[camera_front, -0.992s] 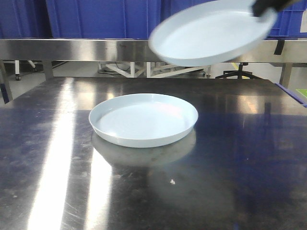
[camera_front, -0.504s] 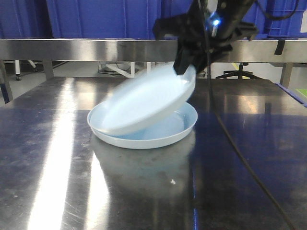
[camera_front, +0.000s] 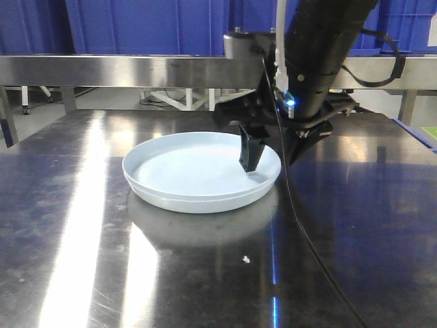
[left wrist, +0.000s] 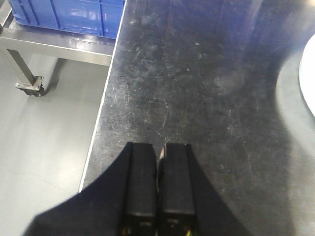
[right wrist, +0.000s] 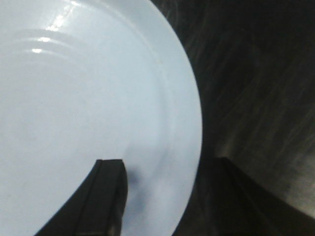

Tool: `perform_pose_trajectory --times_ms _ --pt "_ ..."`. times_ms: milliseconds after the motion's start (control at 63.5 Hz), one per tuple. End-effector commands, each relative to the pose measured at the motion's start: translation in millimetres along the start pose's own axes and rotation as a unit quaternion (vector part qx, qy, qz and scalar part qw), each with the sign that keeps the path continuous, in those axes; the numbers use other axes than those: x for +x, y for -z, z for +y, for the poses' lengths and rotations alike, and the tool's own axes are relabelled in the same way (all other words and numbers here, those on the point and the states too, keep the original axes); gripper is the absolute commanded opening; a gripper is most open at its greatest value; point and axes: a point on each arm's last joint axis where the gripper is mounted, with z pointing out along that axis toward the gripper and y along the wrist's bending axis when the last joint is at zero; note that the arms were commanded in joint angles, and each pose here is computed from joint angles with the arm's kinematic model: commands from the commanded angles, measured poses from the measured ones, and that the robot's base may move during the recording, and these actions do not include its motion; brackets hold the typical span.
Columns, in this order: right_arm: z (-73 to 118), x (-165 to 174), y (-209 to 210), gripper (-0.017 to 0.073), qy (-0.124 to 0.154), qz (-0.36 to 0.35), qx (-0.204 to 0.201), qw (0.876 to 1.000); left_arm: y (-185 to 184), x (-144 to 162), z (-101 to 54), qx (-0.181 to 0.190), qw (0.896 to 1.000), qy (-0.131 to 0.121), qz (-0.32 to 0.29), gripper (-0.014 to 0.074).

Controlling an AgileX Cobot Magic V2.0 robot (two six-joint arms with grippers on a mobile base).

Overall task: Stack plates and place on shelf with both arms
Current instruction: 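Grip the rims of both stacked plates with the right gripper, then lift the plate stack off the table with the right gripper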

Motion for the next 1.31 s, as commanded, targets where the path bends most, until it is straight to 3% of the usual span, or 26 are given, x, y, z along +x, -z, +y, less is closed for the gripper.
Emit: perform_pose_trajectory --times_ms 0,110,173,221,331,378,488,772,1055,1292 --pt "3.1 -17 20 0.0445 0.006 -0.054 -0.008 0.999 5 -14 -2.2 0.011 0.999 0.006 -0.048 0.0086" --pt "3.1 -17 19 0.0441 0.006 -0.054 -0.008 0.999 5 -14 -2.2 0.011 0.999 0.006 -0.048 0.0086" --pt "3.2 -17 19 0.0385 0.006 -0.055 -0.009 0.998 5 -14 -2.2 0.011 0.999 0.006 -0.048 0.0086" --pt "3.2 -17 19 0.0306 0.006 -0.056 -0.009 0.998 5 -14 -2.2 0.011 0.999 0.006 -0.048 0.0086" --pt "3.9 -21 25 0.0028 0.006 -0.076 -0.012 0.997 5 -14 -2.2 0.011 0.999 0.006 -0.048 0.0086" --pt "4.1 -25 31 0.0078 0.01 -0.094 -0.013 0.995 5 -14 -2.2 0.011 0.999 0.006 -0.048 0.0086" --pt "-2.4 -37 56 0.0052 0.017 -0.15 -0.007 0.988 5 -14 -2.2 0.011 0.999 0.006 -0.048 0.0086" --pt "-40.7 -36 149 0.0057 -0.021 -0.266 0.015 0.964 5 -14 -2.2 0.011 0.999 0.006 -0.048 0.0086" --pt "-92.4 40 209 0.0057 -0.084 -0.33 0.079 0.937 5 -14 -2.2 0.011 0.999 0.006 -0.048 0.0086" --pt "-114.8 124 223 0.0057 -0.141 -0.352 0.145 0.914 5 -14 -2.2 0.011 0.999 0.006 -0.048 0.0086"
